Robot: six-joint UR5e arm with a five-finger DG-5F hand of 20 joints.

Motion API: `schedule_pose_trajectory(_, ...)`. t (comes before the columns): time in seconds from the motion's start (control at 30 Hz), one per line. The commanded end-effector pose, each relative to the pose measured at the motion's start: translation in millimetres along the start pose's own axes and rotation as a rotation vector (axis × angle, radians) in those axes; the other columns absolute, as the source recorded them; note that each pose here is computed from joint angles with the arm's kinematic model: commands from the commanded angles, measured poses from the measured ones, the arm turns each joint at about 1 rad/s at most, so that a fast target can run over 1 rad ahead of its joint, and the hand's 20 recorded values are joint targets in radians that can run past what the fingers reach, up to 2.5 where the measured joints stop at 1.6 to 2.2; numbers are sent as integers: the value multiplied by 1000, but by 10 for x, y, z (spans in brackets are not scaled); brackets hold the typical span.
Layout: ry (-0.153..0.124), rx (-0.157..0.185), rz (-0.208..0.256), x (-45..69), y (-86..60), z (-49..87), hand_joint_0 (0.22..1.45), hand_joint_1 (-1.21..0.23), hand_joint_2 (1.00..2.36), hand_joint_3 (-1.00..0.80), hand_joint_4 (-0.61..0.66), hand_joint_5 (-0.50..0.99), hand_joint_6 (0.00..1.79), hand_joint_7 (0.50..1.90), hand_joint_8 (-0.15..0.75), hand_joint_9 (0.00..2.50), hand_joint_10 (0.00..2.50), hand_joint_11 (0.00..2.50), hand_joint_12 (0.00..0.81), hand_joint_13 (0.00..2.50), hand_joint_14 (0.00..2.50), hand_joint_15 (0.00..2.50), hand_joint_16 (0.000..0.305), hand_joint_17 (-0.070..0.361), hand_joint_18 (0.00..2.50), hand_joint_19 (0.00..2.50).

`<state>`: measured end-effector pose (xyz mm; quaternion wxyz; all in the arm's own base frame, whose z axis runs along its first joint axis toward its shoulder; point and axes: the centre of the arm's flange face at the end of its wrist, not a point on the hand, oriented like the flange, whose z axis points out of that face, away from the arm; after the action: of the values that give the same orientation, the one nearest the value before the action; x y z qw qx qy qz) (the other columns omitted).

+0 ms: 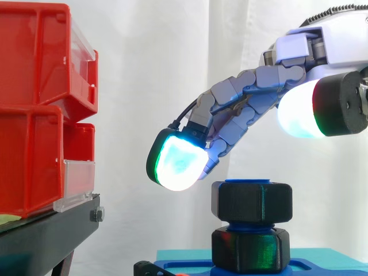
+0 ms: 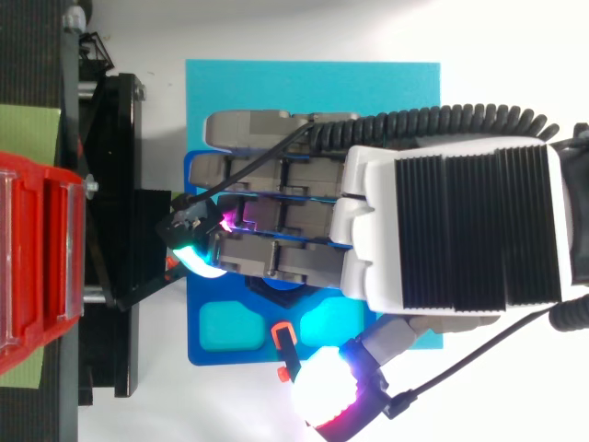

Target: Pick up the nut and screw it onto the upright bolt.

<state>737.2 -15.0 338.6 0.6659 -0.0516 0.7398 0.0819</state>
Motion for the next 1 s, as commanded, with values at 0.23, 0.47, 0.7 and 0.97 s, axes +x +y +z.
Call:
schedule_pose_trajectory(0.23,20,-2,1,116,-2,-27,461,-188,1000,-500,239,-109,503,947,260,383,0,0,303,448,0,0,33,74,17,0)
schedule_pose_trajectory(0.47,21,1,1,117,-24,-33,472,-216,1000,-500,237,-70,503,1200,262,458,0,0,290,512,0,0,30,68,84,0)
schedule_pose_trajectory(0.7,22,4,2,118,-56,-42,483,-249,1000,-500,208,-32,515,1410,270,615,0,0,260,628,0,0,27,61,235,0)
schedule_pose_trajectory(0.97,22,12,3,116,-120,-57,500,-287,1000,-500,182,-14,574,1440,280,834,0,0,229,758,0,0,20,45,360,0)
